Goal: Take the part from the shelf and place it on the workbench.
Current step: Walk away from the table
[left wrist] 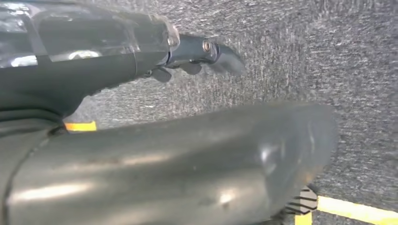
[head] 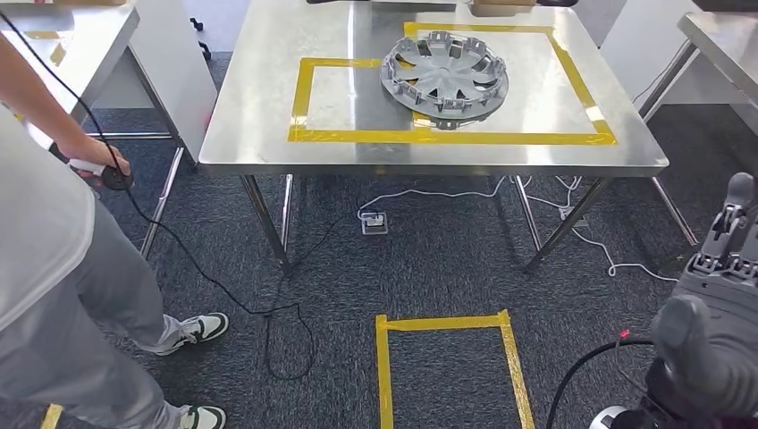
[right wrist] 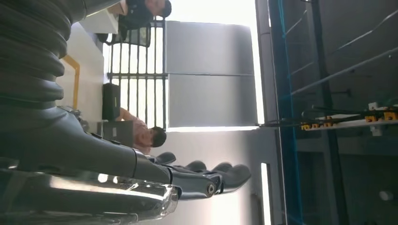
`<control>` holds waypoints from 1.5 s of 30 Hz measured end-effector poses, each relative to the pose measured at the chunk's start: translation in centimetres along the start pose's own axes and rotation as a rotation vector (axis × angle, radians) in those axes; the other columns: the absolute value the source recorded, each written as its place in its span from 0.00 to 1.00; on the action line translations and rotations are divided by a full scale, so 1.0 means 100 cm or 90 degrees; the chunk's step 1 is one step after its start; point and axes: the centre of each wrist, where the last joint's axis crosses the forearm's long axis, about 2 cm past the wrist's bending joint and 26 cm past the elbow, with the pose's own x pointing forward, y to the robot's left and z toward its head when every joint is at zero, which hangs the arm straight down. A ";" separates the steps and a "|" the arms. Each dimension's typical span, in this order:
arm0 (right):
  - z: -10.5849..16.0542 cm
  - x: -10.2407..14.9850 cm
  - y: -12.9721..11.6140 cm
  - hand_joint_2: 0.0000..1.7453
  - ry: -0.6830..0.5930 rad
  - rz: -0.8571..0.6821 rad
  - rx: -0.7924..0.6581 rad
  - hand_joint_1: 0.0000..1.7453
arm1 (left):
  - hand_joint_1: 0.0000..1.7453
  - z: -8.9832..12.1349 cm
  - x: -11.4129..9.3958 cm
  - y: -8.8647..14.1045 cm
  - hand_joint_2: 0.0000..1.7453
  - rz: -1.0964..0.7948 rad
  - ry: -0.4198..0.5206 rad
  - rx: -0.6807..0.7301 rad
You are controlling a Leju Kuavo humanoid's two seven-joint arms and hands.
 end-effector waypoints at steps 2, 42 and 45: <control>0.000 0.000 -0.001 1.00 0.010 0.017 0.000 0.00 | 0.00 0.001 0.000 -0.002 0.00 0.003 0.001 -0.003; 0.005 -0.002 -0.011 1.00 0.061 0.063 -0.025 0.00 | 0.00 0.004 0.001 -0.014 0.00 0.009 -0.002 -0.010; 0.005 -0.002 -0.010 1.00 0.058 0.062 -0.024 0.00 | 0.00 0.004 0.001 -0.014 0.00 0.008 -0.004 -0.010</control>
